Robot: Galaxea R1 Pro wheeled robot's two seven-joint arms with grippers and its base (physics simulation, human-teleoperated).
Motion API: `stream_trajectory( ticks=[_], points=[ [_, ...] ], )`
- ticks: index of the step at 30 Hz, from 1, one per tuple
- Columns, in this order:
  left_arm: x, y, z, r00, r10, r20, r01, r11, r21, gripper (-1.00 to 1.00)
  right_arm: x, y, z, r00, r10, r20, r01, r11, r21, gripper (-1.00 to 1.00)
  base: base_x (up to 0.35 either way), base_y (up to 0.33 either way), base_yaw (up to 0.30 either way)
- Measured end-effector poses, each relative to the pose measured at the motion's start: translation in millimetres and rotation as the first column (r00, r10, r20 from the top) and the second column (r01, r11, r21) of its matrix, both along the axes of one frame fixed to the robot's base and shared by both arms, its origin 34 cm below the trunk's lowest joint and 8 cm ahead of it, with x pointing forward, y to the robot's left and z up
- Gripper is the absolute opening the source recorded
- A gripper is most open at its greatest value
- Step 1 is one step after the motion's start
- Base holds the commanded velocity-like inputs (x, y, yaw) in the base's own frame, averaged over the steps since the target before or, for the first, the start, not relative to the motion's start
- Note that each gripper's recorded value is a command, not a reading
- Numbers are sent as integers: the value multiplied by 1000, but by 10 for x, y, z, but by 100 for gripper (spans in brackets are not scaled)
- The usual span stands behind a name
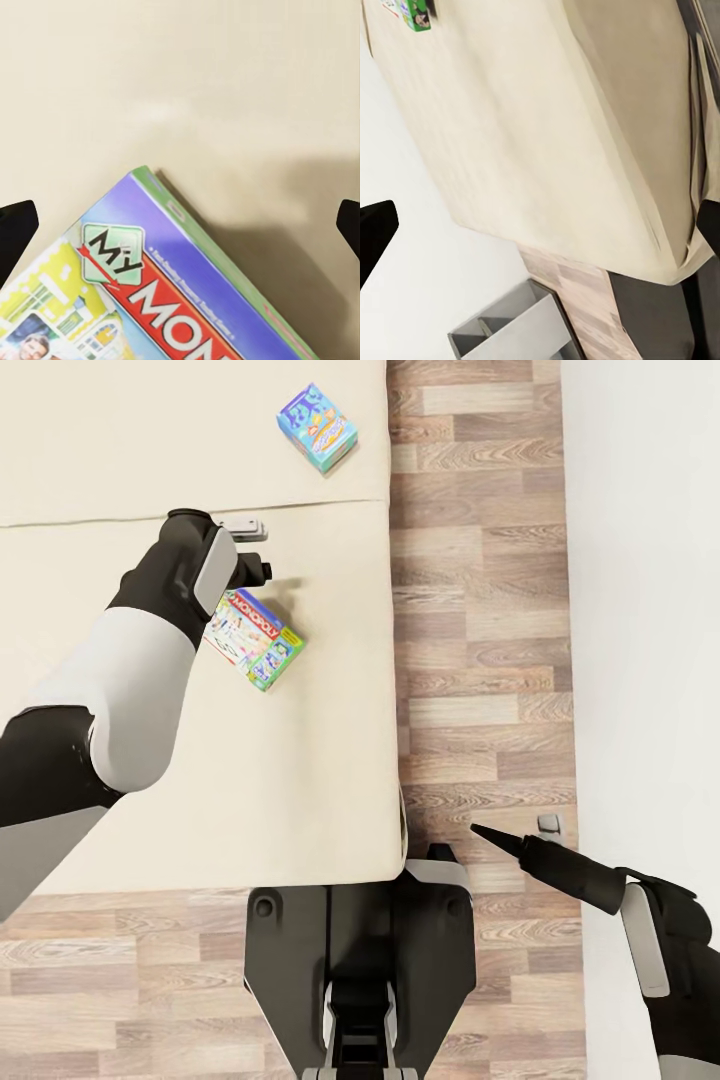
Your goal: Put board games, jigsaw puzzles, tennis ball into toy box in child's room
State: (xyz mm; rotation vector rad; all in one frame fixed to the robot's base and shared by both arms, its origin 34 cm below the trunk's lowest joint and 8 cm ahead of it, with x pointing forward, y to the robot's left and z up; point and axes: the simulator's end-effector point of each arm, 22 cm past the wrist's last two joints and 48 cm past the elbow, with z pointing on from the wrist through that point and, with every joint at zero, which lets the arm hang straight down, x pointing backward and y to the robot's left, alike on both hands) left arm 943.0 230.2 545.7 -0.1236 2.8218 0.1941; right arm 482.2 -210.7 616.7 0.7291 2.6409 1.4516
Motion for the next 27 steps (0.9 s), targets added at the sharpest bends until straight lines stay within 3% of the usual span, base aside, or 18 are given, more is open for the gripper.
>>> stream_trajectory(
  ticks=[27],
  points=[
    [46,21,34,1000,2,15,-2,1000,3,100,-4,22,-8,1000,-1,-1,1,1000,0,100,0,0,0]
  ],
)
